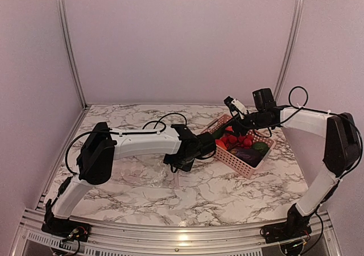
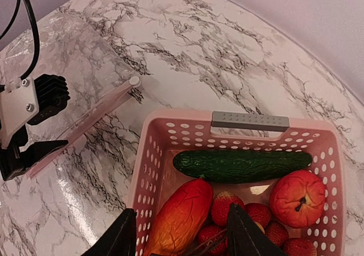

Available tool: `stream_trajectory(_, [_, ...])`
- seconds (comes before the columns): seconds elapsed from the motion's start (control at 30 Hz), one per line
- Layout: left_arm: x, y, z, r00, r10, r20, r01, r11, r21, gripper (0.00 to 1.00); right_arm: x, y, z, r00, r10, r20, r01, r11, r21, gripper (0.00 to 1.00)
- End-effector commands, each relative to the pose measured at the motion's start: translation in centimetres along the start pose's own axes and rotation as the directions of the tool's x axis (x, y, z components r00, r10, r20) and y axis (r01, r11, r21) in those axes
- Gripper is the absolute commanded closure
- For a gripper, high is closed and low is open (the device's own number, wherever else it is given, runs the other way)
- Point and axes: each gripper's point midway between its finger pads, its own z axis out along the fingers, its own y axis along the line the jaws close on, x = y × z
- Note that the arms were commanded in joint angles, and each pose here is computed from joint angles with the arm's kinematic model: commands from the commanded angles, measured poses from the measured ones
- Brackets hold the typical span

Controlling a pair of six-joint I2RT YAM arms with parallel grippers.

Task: Place the food in the zip-top bag and seal the zipper
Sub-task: Pick up the zipper food storage bag at the center of the board.

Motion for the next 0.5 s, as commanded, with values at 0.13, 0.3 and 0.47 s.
stream_trajectory(0.13, [1.1,1.1,2.7,0.998,-0.005,-0.069,0.001,0.998,-0.058,0.55,-0.4,0.6,-0.1,1.000,-0.009,0.013,0.009,1.000,-0.021,0.49])
stream_trajectory(0.3, [1.1,1.6,3.4,0.997,-0.010,-0.071,0.004,0.997,-0.079,0.63,-0.4,0.6,0.0,1.000,-0.008,0.012,0.009,1.000,-0.028,0.49])
stream_trajectory(0.47, [0.8,2.2,3.8,0.998,-0.012,-0.064,0.005,0.995,-0.102,0.81,-0.2,0.7,0.1,1.000,-0.004,0.009,0.004,0.999,-0.034,0.49])
